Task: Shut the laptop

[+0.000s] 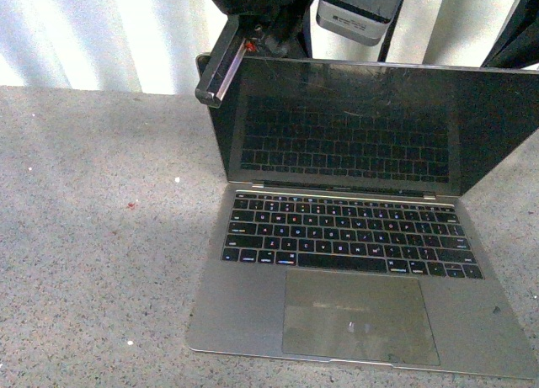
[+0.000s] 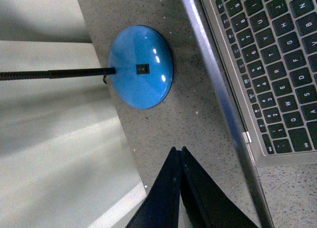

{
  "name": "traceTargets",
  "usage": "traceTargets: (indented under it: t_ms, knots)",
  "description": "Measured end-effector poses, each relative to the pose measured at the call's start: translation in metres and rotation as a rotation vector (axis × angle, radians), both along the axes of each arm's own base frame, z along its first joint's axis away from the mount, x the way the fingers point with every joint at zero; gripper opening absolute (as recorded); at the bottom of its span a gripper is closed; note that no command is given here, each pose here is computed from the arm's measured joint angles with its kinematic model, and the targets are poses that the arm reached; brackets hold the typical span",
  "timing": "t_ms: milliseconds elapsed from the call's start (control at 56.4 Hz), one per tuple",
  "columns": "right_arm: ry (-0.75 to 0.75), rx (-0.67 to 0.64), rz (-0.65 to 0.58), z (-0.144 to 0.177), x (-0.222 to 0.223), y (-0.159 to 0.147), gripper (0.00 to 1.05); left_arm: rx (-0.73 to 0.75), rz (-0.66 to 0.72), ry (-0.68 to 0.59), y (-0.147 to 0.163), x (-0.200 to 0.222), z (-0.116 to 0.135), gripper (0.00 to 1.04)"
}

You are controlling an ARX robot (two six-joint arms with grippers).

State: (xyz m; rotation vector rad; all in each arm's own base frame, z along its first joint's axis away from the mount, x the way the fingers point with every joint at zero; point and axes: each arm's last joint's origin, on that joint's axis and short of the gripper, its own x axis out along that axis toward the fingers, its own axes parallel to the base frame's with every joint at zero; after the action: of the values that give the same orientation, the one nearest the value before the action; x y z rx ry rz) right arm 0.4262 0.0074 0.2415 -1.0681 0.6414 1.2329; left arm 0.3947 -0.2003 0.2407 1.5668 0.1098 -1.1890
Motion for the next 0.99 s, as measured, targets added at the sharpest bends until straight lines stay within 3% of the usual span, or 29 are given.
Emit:
traceTargets:
  t_ms: [727,993]
  knots:
    - [0.117,-0.015,0.007,-0.027,-0.027,0.024,0.03,0.022,-0.049,0.059,-0.008,-0.023,-0.022,0.04]
    - [0.175,-0.001,-0.013,-0.050,-0.037,0.032,0.03,0.028,-0.077,0.082,-0.015,-0.036,-0.043,0.04]
